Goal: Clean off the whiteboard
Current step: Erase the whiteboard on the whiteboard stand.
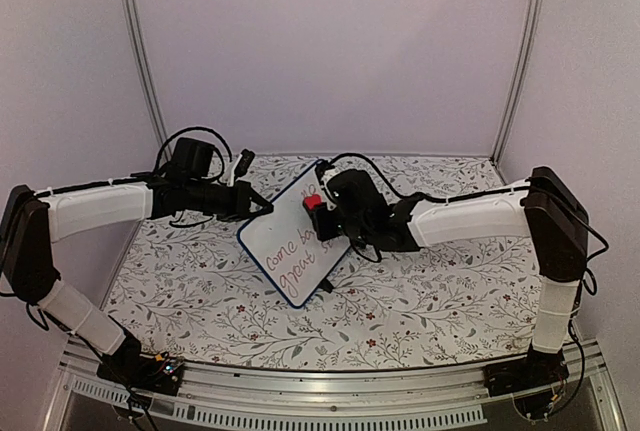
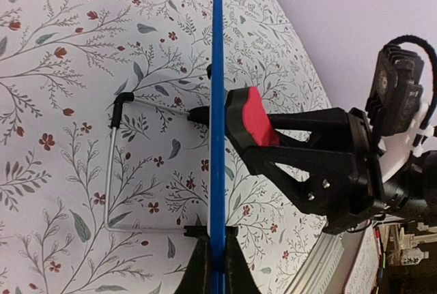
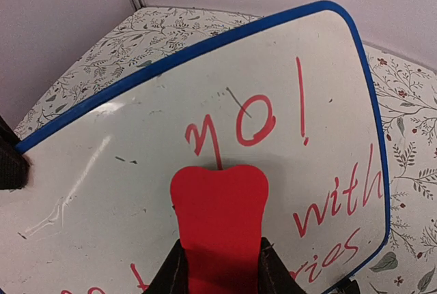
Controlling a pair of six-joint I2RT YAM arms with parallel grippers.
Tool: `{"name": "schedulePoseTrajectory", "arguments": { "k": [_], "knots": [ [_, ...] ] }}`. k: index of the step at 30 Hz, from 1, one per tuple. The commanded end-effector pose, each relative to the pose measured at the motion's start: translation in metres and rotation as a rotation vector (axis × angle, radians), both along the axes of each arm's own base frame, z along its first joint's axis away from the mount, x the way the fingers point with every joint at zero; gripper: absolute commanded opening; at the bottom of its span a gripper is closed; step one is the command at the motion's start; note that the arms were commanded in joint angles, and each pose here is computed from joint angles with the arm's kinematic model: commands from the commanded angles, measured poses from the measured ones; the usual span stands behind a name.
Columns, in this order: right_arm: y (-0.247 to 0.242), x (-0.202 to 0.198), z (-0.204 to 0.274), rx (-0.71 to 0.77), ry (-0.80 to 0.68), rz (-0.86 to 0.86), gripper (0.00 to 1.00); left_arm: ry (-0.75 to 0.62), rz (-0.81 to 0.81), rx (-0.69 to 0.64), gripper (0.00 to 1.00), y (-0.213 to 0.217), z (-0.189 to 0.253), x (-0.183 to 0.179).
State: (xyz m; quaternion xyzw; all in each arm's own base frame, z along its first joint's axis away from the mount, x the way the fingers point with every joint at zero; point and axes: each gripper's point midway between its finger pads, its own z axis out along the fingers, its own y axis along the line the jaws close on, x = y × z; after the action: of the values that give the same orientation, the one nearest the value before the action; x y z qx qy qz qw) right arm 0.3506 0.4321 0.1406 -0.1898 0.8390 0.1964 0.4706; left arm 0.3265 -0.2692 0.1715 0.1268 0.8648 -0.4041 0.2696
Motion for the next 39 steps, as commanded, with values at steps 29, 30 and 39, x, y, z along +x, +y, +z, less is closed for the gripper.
{"name": "schedulePoseTrajectory", "arguments": {
  "k": [29, 30, 39],
  "knots": [
    [-0.021, -0.014, -0.023, -0.026, 0.05, 0.003, 0.23, -0.072, -0.072, -0.064, 0.0, -0.013, 0.029, -0.01],
    [-0.019, -0.014, -0.022, -0.018, 0.05, 0.011, 0.23, -0.072, -0.072, -0.064, 0.0, -0.013, 0.028, -0.01],
    [0.016, -0.015, 0.009, 0.05, 0.002, 0.093, 0.23, -0.073, -0.072, -0.064, 0.0, -0.013, 0.029, -0.01]
  ]
}}
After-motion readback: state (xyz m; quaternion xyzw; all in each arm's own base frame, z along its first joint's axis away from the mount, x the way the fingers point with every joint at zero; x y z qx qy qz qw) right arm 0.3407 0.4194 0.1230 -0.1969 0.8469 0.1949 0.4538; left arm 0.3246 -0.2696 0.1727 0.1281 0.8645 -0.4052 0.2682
